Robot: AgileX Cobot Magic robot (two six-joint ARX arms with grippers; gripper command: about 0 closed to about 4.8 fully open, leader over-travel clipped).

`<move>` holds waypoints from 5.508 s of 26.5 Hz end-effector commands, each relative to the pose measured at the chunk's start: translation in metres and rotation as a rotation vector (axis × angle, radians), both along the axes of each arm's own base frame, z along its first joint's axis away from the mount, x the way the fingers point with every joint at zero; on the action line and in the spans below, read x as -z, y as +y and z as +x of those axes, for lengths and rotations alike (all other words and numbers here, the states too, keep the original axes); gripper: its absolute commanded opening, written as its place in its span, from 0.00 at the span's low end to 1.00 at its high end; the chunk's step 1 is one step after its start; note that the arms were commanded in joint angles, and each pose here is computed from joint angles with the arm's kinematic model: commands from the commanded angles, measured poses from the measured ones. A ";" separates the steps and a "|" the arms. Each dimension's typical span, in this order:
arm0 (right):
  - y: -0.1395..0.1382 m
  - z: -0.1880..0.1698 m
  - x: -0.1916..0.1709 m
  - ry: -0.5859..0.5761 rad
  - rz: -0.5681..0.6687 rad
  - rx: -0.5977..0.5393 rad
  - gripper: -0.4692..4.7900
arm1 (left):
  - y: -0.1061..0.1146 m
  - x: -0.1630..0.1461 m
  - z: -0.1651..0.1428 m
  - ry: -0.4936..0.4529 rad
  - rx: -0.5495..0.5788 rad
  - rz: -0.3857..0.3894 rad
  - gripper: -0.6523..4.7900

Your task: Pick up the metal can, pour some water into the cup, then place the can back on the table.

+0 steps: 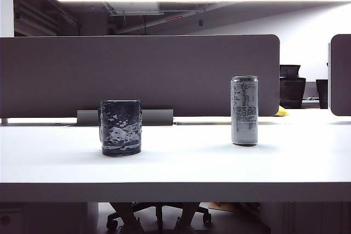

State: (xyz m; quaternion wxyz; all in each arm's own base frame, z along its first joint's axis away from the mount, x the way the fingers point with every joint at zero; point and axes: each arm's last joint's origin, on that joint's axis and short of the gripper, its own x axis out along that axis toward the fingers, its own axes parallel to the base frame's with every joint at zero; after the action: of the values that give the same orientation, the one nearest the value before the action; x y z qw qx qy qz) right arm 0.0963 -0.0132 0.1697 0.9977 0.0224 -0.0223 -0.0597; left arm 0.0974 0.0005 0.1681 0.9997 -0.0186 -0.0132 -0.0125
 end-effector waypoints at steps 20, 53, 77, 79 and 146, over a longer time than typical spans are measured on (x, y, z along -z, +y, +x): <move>0.000 0.000 -0.001 -0.013 0.002 0.000 0.08 | -0.042 -0.001 -0.010 -0.013 0.492 0.001 0.11; 0.083 0.175 -0.047 -0.029 -0.053 -0.550 1.00 | -0.044 -0.001 -0.010 -0.012 0.533 0.002 0.11; 0.108 0.293 0.024 0.027 0.070 -0.510 1.00 | -0.043 -0.001 -0.010 -0.010 0.527 0.002 0.11; 0.109 0.293 0.026 0.037 0.074 -0.520 1.00 | -0.043 -0.001 -0.010 -0.010 0.527 0.002 0.11; 0.164 0.273 0.000 -0.101 -0.051 -0.854 0.54 | -0.043 -0.001 -0.010 -0.010 0.527 0.002 0.11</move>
State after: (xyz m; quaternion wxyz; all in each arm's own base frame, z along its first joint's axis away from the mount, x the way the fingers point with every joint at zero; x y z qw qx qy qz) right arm 0.3693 0.1467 0.1567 0.9341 0.0176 -0.0226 0.3558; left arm 0.0872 -0.0430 0.1679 0.9617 -0.0201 -0.0076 -0.2734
